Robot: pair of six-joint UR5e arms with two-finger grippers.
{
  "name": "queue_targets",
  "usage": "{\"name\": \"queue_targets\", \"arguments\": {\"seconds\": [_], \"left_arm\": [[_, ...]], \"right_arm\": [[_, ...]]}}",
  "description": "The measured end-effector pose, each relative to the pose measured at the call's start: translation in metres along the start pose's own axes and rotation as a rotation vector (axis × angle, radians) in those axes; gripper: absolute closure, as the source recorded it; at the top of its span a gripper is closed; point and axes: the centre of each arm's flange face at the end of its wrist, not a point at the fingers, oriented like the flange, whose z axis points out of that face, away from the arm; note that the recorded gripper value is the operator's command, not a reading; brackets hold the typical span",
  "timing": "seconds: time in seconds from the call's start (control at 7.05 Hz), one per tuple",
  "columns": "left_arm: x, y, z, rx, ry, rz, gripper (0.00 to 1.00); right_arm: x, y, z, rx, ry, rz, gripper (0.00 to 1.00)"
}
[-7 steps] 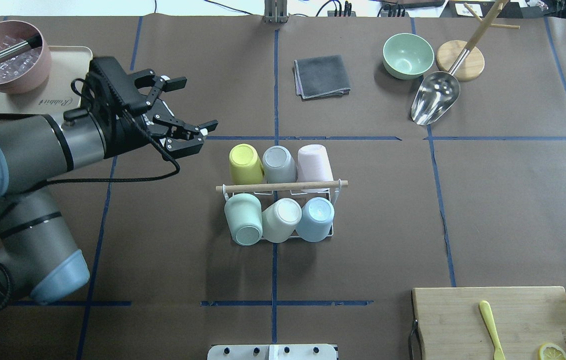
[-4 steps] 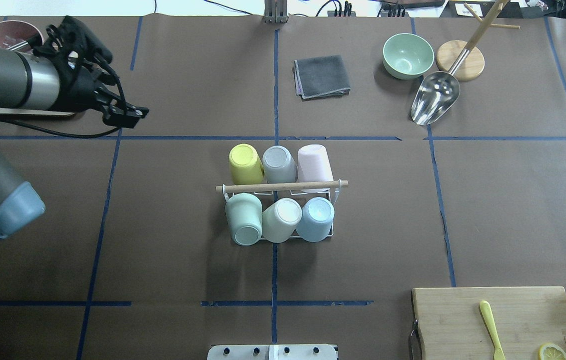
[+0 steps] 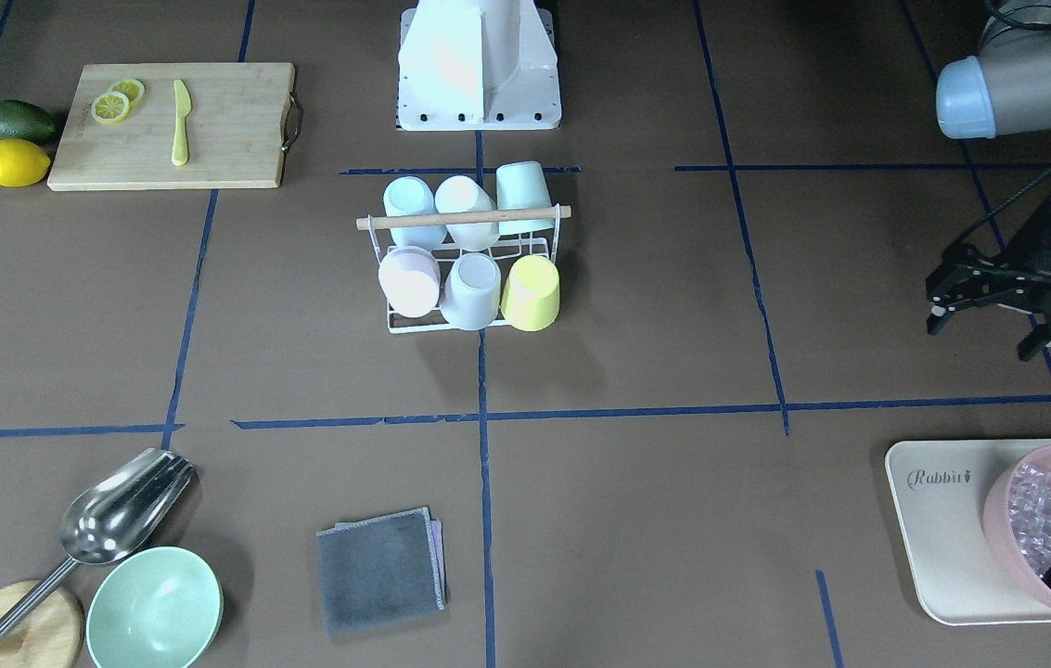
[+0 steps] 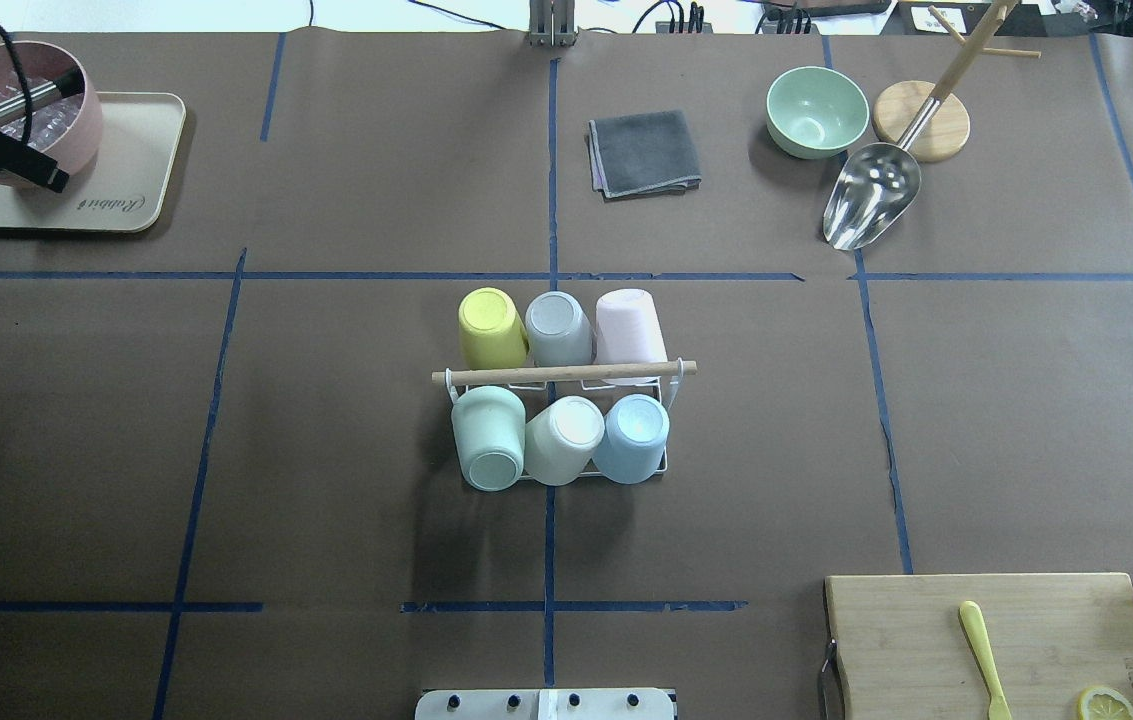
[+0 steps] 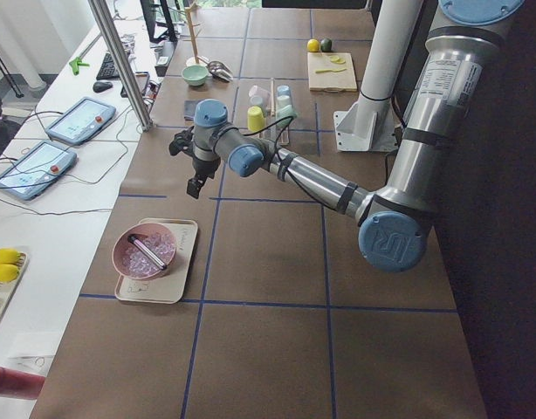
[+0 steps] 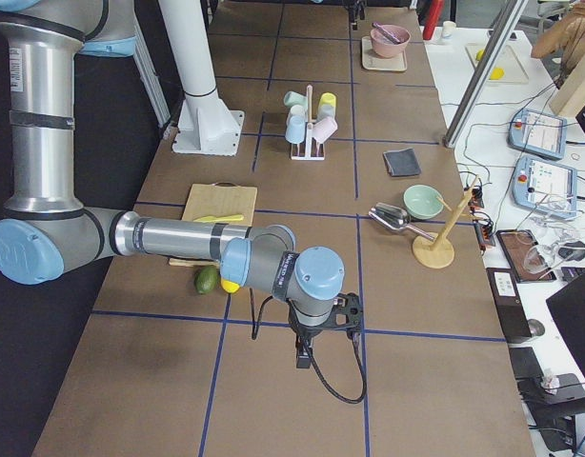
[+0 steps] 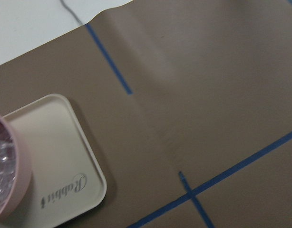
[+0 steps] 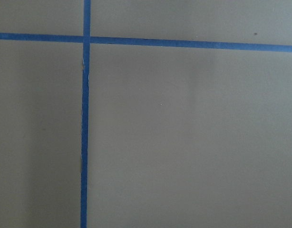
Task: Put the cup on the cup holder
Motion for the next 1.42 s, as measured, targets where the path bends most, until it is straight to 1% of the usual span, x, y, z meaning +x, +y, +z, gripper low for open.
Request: {"name": "queue_targets", "arguments": {"seconds": [0.14,0.28,0.43,0.57,0.85,0.99,1.14,1.28,1.42], "left_arm": [[-0.045,0.026,0.007,-0.052,-0.003,-0.087,0.00],[-0.082,0.052,0.009,-0.082,-0.008,-0.148,0.00],[-0.112,0.072,0.003,-0.091,-0.019,-0.170,0.00],[-0.143,0.093,-0.007,-0.104,-0.032,-0.168,0.00],[-0.194,0.131,-0.028,-0.151,-0.029,-0.171,0.00],[-0.211,0.143,-0.035,-0.179,-0.027,-0.203,0.00],[-0.220,0.149,-0.037,-0.199,-0.024,-0.231,0.00],[-0.224,0.152,-0.038,-0.207,-0.022,-0.248,0.00],[-0.224,0.153,-0.039,-0.210,-0.018,-0.258,0.00]], "right_arm": [[-0.001,-0.001,-0.001,0.021,0.003,-0.019,0.00],[-0.002,-0.002,-0.003,0.038,0.006,-0.035,0.00],[-0.002,-0.003,-0.003,0.045,0.007,-0.041,0.00],[0.001,-0.003,0.000,0.046,0.008,-0.043,0.00],[0.011,-0.004,0.013,0.058,0.013,-0.054,0.00],[0.014,-0.006,0.015,0.071,0.016,-0.055,0.00],[0.012,-0.011,0.011,0.087,0.017,-0.034,0.00],[0.009,-0.015,0.007,0.100,0.015,0.004,0.00],[0.009,-0.017,0.006,0.104,0.014,0.025,0.00]]}}
